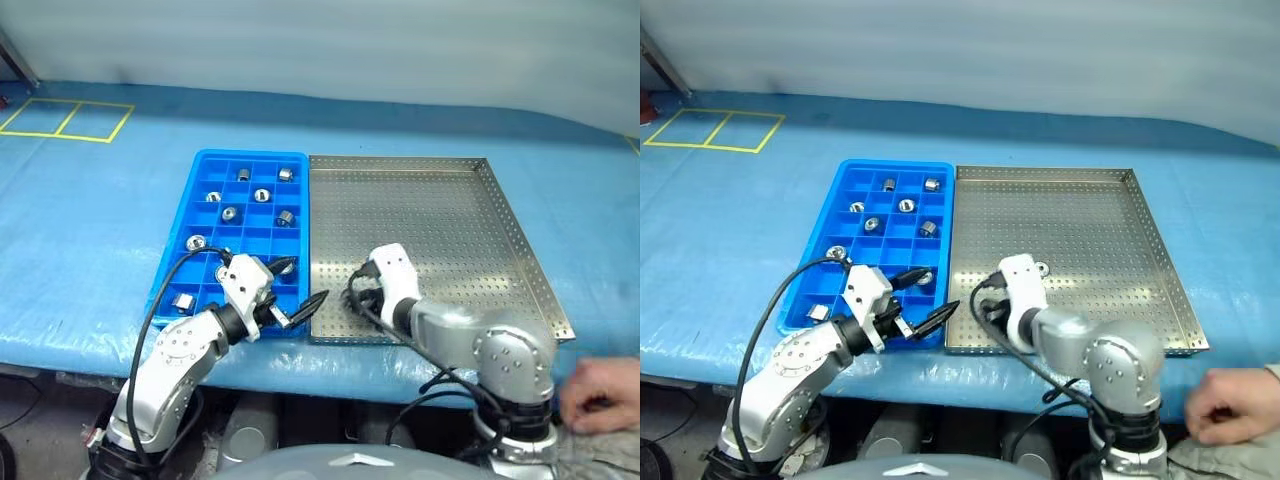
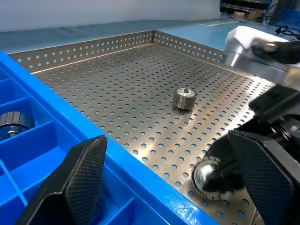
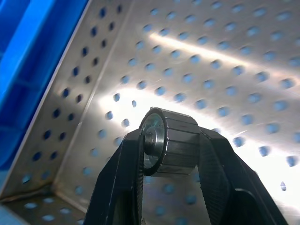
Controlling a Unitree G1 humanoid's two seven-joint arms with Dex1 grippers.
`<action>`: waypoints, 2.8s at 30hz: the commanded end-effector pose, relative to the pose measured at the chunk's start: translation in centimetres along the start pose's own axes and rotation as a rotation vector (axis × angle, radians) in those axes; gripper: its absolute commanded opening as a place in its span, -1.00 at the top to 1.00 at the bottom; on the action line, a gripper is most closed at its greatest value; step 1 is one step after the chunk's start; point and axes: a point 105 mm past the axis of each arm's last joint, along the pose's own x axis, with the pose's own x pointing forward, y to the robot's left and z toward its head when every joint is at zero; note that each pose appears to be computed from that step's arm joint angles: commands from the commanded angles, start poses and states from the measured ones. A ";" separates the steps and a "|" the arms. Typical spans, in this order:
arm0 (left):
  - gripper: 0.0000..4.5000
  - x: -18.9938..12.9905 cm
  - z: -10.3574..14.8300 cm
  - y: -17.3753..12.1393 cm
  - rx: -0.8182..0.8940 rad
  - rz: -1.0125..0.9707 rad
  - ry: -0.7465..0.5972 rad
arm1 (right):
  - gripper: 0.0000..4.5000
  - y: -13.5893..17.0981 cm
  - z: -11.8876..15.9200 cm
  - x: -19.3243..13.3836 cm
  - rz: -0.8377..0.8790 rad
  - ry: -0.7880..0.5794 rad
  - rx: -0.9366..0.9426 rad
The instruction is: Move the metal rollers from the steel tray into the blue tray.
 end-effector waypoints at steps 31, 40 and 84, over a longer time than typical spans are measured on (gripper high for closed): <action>-1.00 -4.7 2.4 2.4 0.068 0.267 -0.099 | 0.44 7.1 9.6 5.3 0.231 -0.363 -0.268; -1.00 -4.0 2.2 2.2 0.045 0.249 -0.101 | 0.44 6.2 8.0 7.2 0.213 -0.310 -0.232; -1.00 10.4 2.8 1.6 0.157 -0.204 0.112 | -0.99 -3.4 1.4 -5.8 -0.299 -0.468 -0.177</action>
